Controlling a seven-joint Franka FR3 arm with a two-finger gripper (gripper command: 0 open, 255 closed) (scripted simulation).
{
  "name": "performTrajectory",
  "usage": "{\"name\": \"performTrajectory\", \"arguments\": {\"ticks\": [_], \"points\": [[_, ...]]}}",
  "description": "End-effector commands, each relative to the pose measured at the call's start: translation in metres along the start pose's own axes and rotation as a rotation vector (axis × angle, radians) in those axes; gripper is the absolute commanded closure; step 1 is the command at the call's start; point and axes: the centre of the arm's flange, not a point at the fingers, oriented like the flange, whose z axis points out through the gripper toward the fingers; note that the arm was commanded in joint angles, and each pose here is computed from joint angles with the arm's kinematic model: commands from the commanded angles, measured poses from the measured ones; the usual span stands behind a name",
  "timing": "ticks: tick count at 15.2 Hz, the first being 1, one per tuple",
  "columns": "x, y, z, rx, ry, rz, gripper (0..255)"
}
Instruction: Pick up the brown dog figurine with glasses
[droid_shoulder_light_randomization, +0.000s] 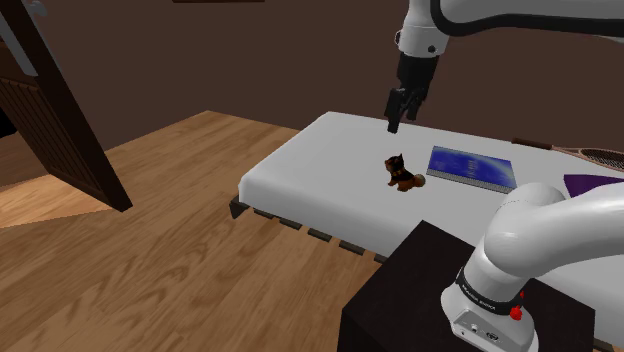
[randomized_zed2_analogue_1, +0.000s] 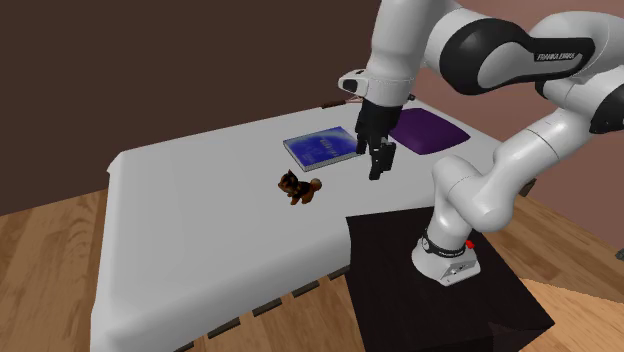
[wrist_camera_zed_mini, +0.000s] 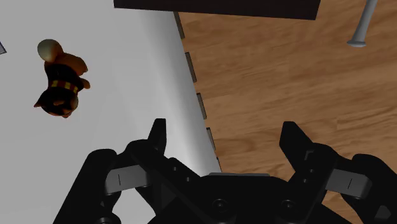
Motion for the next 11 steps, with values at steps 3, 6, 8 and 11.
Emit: {"name": "performTrajectory", "arguments": {"ticks": [3,6,8,11], "points": [[0.002,0.021,0.017,0.008,0.012,0.006,0],[0.005,0.052,0.043,0.019,0.029,0.015,0],[0.008,0.073,0.06,0.026,0.041,0.021,0],[0.011,0.104,0.086,0.038,0.058,0.03,0]]}}
